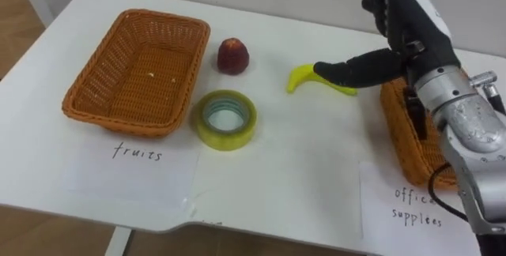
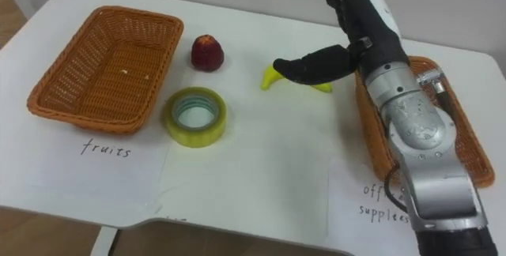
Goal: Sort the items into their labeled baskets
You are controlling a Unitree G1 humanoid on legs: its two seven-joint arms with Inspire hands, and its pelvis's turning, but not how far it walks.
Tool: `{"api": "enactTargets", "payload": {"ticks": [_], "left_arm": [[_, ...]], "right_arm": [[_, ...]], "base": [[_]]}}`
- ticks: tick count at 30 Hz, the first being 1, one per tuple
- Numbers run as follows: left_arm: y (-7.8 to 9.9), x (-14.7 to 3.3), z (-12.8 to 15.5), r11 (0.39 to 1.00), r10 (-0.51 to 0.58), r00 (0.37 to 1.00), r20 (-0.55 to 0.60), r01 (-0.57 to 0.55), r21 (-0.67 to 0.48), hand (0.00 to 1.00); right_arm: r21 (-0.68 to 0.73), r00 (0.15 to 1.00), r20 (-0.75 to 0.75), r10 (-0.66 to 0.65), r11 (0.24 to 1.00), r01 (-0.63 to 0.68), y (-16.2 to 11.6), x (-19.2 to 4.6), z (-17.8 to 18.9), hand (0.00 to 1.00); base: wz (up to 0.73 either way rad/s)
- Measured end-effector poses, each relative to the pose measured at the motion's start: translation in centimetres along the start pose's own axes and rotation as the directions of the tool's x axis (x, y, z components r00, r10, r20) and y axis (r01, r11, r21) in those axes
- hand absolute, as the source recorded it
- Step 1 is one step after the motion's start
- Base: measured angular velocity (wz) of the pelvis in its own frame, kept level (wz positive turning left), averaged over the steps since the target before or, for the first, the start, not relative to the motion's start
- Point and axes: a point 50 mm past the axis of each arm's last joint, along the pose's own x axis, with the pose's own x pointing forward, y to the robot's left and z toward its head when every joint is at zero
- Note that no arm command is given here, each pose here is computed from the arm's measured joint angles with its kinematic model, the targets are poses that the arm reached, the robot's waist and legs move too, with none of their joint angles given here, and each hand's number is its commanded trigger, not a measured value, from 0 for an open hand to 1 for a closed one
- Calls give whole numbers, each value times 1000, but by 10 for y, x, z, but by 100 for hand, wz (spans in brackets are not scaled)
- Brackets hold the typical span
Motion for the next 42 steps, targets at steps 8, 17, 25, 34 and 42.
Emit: {"api": "enactTargets", "payload": {"ticks": [8,17,25,34,42], "left_arm": [[-1,0,0,1000,-7,1000,1,7,9,0],[0,0,2,999,-3,1000,1,3,33,0],[-1,0,3,999,7,1000,4,-7,48,0],[-5,0,6,998,6,1000,16,-7,64,0],[-9,1,14,998,-4,999,35,2,61,0]], "right_arm": [[20,999,-46,23,1000,-22,11,10,-11,0],[45,996,-68,65,997,-62,34,20,-15,0],[56,996,-68,51,997,-47,38,21,-16,0],[103,985,-132,113,990,-100,54,26,-31,0],[90,980,-156,120,990,-107,58,25,-36,0]], "base": [[6],[3],[4],[1],[5]]}}
